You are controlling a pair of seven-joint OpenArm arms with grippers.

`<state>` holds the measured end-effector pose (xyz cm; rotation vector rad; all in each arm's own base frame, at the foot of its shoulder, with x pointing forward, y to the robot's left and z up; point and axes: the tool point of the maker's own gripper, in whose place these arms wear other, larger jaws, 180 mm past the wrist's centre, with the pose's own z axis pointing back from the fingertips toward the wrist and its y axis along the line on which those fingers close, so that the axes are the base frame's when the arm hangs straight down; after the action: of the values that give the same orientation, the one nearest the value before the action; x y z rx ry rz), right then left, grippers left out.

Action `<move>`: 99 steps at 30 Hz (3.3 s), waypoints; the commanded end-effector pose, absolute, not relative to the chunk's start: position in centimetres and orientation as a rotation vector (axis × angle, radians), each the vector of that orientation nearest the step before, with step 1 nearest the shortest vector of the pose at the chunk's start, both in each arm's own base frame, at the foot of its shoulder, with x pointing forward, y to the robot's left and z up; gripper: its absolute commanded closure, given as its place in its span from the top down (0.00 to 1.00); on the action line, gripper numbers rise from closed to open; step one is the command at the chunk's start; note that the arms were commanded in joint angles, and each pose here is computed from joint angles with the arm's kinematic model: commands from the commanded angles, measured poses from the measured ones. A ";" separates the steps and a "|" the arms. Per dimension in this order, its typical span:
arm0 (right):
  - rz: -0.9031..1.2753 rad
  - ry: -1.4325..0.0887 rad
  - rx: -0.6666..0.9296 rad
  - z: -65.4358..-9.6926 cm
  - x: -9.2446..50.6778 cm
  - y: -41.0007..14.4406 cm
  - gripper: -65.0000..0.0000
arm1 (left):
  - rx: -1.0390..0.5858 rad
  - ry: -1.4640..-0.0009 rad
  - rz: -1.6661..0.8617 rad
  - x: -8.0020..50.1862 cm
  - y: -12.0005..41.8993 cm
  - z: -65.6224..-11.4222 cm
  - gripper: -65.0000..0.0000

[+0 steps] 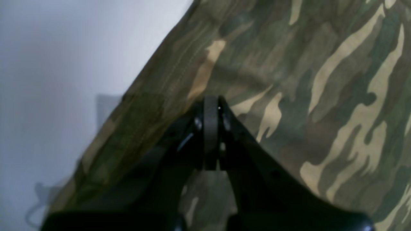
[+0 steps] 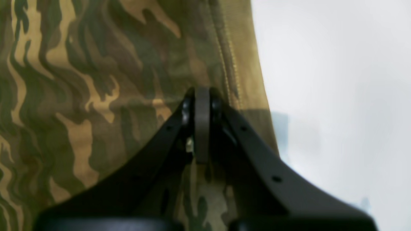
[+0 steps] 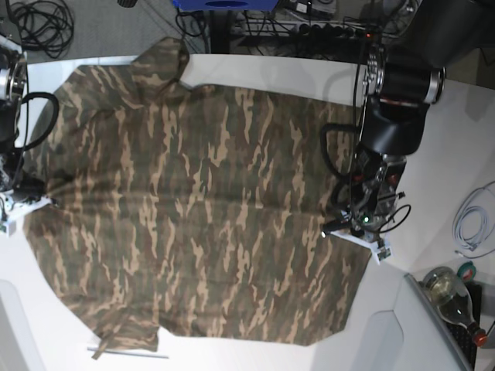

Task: Layout the t-shirt on the table in an organized manner, then fold the t-shirt properly
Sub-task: 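Grasp the shirt side with the left gripper and smooth it outward, then grasp the shirt's shoulder corners with both grippers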

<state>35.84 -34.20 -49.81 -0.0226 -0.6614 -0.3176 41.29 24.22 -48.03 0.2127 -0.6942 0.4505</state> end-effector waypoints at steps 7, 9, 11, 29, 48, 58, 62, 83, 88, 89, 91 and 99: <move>-0.287 -0.858 -0.046 -43.9 40.6 -35.6 0.00 | 0.139 -0.858 0.503 46.2 23.4 -42.0 0.00; -0.275 -0.925 -0.053 -41.8 40.4 -35.8 0.00 | 0.088 -0.901 0.574 46.2 24.2 -40.0 0.00; -0.273 -0.992 -0.057 -39.4 39.7 -35.5 0.01 | 0.043 -0.915 0.646 45.2 25.3 -38.8 0.00; -0.259 -0.968 -0.014 -35.2 23.9 -27.7 0.86 | 0.120 -0.846 0.495 20.0 35.4 -40.0 0.13; -0.413 -0.897 -0.038 -38.2 19.4 -30.6 0.86 | -0.051 -0.764 0.548 20.4 32.3 -45.6 0.78; -0.557 -0.910 0.018 -39.2 16.6 -32.7 0.86 | -0.122 -0.700 0.522 21.7 29.4 -48.2 0.49; -0.571 -0.763 0.099 -43.5 15.0 -30.8 0.86 | -0.112 -0.703 0.517 21.7 29.8 -48.0 0.12; -0.436 -0.511 0.276 -48.8 11.8 -22.5 0.82 | -0.106 -0.701 0.511 21.7 30.1 -47.9 0.00; -0.440 -0.501 0.282 -49.1 11.6 -22.3 0.48 | -0.093 -0.722 0.489 22.0 30.4 -47.0 0.00; -0.440 -0.501 0.282 -49.1 11.6 -22.3 0.42 | -0.090 -0.737 0.478 22.3 30.4 -46.5 0.00; -0.440 -0.500 0.283 -49.1 11.6 -22.3 0.29 | -0.081 -0.749 0.467 22.2 30.5 -45.9 0.00; -0.364 -0.461 0.260 -47.1 11.8 -22.4 0.01 | -0.054 -0.791 0.422 22.1 30.6 -43.9 0.00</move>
<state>11.16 -21.85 -47.80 0.2660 -0.4229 -0.3697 21.62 29.84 -44.98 -0.0700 -0.7546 0.4294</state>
